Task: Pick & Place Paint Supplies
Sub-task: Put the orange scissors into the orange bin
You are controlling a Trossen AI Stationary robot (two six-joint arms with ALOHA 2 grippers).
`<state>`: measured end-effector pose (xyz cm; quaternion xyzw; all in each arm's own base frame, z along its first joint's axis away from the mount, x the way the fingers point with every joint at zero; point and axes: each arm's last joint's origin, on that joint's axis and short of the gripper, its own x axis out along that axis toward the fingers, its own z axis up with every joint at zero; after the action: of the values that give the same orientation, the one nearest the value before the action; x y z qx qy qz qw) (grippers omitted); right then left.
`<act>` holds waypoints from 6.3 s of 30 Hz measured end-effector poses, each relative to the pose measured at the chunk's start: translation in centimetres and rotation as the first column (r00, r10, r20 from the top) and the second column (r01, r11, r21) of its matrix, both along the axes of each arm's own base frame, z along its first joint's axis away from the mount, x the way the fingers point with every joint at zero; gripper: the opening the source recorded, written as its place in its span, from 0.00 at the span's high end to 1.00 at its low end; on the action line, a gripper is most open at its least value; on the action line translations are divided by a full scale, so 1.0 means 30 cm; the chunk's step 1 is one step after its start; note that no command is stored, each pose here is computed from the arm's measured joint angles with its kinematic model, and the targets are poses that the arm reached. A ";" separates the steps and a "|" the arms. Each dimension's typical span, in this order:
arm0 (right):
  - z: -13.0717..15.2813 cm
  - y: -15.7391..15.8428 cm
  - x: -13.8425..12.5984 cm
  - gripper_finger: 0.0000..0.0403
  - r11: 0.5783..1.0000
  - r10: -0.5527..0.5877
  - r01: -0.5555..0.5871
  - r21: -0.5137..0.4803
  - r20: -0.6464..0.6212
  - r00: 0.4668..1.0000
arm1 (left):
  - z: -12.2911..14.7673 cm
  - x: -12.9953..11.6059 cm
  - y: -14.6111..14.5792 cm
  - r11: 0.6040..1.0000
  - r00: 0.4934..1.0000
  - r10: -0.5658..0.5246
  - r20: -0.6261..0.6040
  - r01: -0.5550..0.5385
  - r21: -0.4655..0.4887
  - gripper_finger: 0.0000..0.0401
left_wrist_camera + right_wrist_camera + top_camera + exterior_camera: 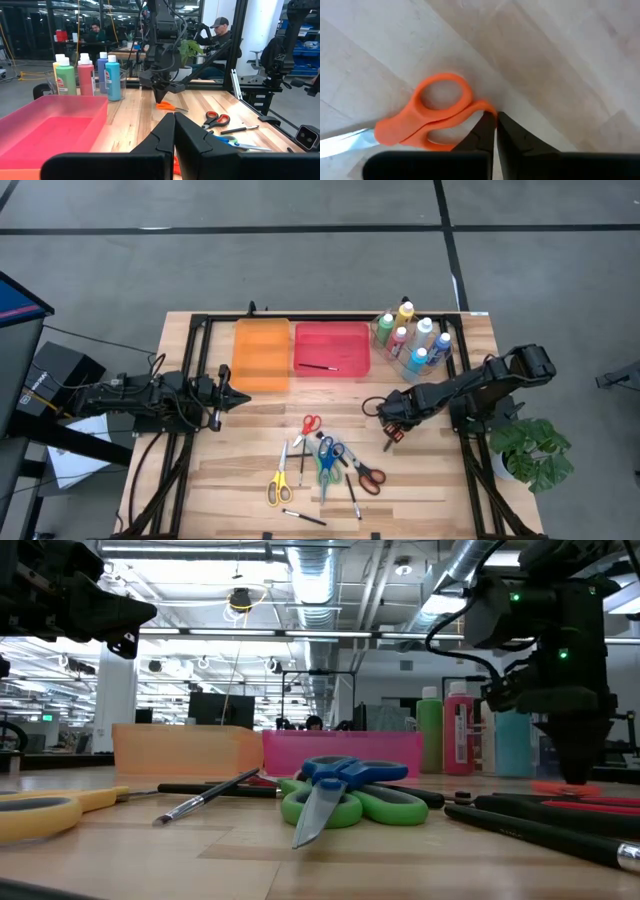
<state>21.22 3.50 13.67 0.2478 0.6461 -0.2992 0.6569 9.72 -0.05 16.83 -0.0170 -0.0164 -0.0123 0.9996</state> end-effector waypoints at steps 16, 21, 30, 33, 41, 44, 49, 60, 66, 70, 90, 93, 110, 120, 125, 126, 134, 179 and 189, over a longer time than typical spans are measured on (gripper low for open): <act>0.139 0.011 0.042 1.00 0.996 0.052 -0.038 -0.075 0.187 0.981 | 0.000 0.000 0.000 1.000 1.000 0.000 0.000 0.000 0.000 0.99; 0.130 0.012 0.035 0.97 0.998 -0.021 0.030 -0.051 0.156 0.987 | 0.000 0.000 0.000 1.000 1.000 0.000 0.000 0.000 0.000 0.99; 0.025 0.020 0.051 0.64 0.999 -0.030 0.031 -0.029 0.024 0.999 | 0.000 0.000 0.000 1.000 1.000 0.000 0.000 0.000 0.000 0.99; -0.008 0.023 0.063 0.55 0.999 -0.034 0.034 -0.028 -0.001 0.999 | 0.000 0.000 0.000 1.000 1.000 0.000 0.000 0.000 0.000 0.99; 0.002 0.024 0.068 0.50 1.000 -0.031 0.031 0.000 -0.017 0.999 | 0.000 0.000 0.000 1.000 1.000 0.000 0.000 0.000 0.000 0.99; 0.044 0.023 0.051 0.52 0.999 -0.035 0.035 0.008 0.005 0.999 | 0.000 0.000 0.000 1.000 1.000 0.000 0.000 0.000 0.000 0.99; 0.118 0.020 0.044 0.54 0.999 -0.034 0.032 0.021 0.141 0.989 | 0.000 0.000 0.000 1.000 1.000 0.000 0.001 0.000 0.000 0.99; 0.011 0.044 0.131 0.54 0.980 0.182 -0.193 0.055 0.166 0.969 | 0.003 0.000 -0.001 1.000 1.000 -0.005 0.010 0.005 0.000 0.99; -0.043 0.042 0.153 0.56 0.965 0.247 -0.255 0.069 0.107 0.963 | 0.003 0.000 0.000 1.000 1.000 -0.004 0.012 0.004 0.000 0.99; -0.043 0.031 0.149 0.67 0.953 0.287 -0.295 0.068 0.109 0.952 | 0.003 0.000 0.000 1.000 1.000 -0.003 0.012 0.003 0.000 0.99; -0.038 0.027 0.152 0.78 0.970 0.218 -0.228 0.086 0.108 0.970 | 0.005 0.000 0.000 1.000 1.000 0.000 0.017 0.000 0.000 0.99; -0.026 0.034 0.158 0.78 0.967 0.231 -0.241 0.082 0.120 0.966 | 0.005 0.000 0.000 1.000 1.000 0.000 0.018 0.000 0.000 0.99; 0.073 0.042 0.217 0.89 0.952 0.302 -0.307 -0.012 0.212 0.929 | 0.006 0.000 0.000 1.000 1.000 0.000 0.021 0.000 0.000 0.99; 0.141 0.025 0.272 1.00 0.931 0.365 -0.357 -0.081 0.273 0.890 | 0.005 0.000 0.000 1.000 1.000 0.000 0.019 0.000 0.000 0.99; 0.145 0.024 0.274 1.00 0.927 0.375 -0.360 -0.102 0.272 0.886 | 0.005 0.000 0.000 1.000 1.000 0.000 0.018 0.000 0.000 0.99; 0.145 0.024 0.275 1.00 0.926 0.377 -0.362 -0.108 0.271 0.886 | 0.005 0.000 0.000 1.000 1.000 0.000 0.018 0.000 0.000 0.99; 0.148 0.023 0.282 1.00 0.920 0.391 -0.367 -0.136 0.284 0.875 | 0.005 0.000 0.000 1.000 1.000 0.000 0.018 0.000 0.000 0.99; 0.264 -0.438 0.922 1.00 0.667 0.684 0.003 -0.745 0.613 0.394 | 0.008 0.000 0.000 1.000 1.000 0.000 0.025 0.000 0.000 0.99; 0.144 -0.543 1.041 1.00 0.695 0.641 -0.068 -0.715 0.575 0.509 | 0.008 0.000 0.000 1.000 1.000 0.000 0.025 0.000 0.000 0.99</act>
<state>52.46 -12.80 17.99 -0.0210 0.1872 -0.1954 0.9625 9.72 -0.05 17.06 -0.0170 -0.0291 -0.0125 0.9994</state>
